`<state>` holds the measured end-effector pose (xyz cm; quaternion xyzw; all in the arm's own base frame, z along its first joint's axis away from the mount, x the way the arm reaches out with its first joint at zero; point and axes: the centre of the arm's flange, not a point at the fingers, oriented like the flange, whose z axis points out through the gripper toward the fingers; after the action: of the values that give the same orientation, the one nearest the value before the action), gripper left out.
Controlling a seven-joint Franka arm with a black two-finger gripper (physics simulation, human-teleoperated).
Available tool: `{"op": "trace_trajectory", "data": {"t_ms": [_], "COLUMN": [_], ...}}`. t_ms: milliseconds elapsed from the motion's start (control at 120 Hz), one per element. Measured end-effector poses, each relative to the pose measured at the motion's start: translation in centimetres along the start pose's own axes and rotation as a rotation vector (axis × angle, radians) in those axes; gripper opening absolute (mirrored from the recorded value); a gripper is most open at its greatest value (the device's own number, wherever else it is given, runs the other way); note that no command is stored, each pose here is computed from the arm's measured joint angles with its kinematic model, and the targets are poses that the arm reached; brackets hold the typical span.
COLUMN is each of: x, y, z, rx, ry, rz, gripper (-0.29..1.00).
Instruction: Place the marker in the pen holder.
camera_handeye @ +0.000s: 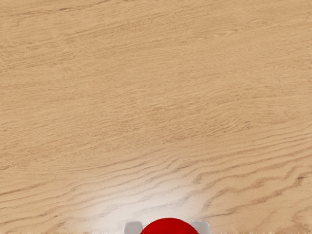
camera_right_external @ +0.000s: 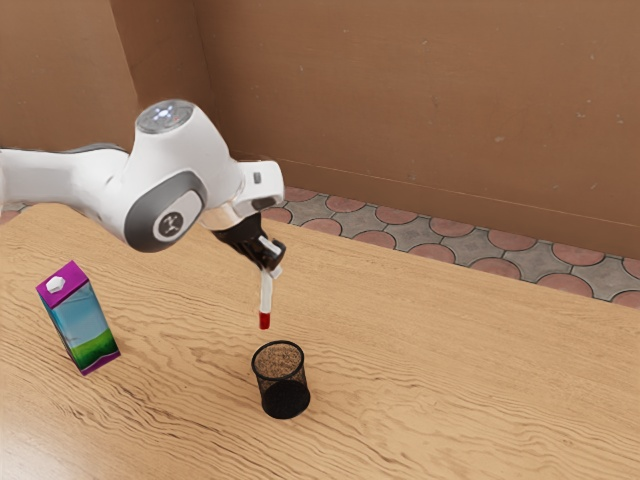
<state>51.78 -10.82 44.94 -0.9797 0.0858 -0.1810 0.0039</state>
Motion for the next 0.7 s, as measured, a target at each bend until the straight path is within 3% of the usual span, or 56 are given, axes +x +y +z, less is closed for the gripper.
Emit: {"op": "trace_trajectory", "data": {"t_ms": [433, 700], "x": [-3.0, -2.8], "y": [4.7, 4.4], "z": [-0.1, -1.8], "rx": [-0.012, 0.023], "ry": [0.003, 0.036], "rz": [-0.082, -0.121], "gripper": [-0.07, -0.07]}}
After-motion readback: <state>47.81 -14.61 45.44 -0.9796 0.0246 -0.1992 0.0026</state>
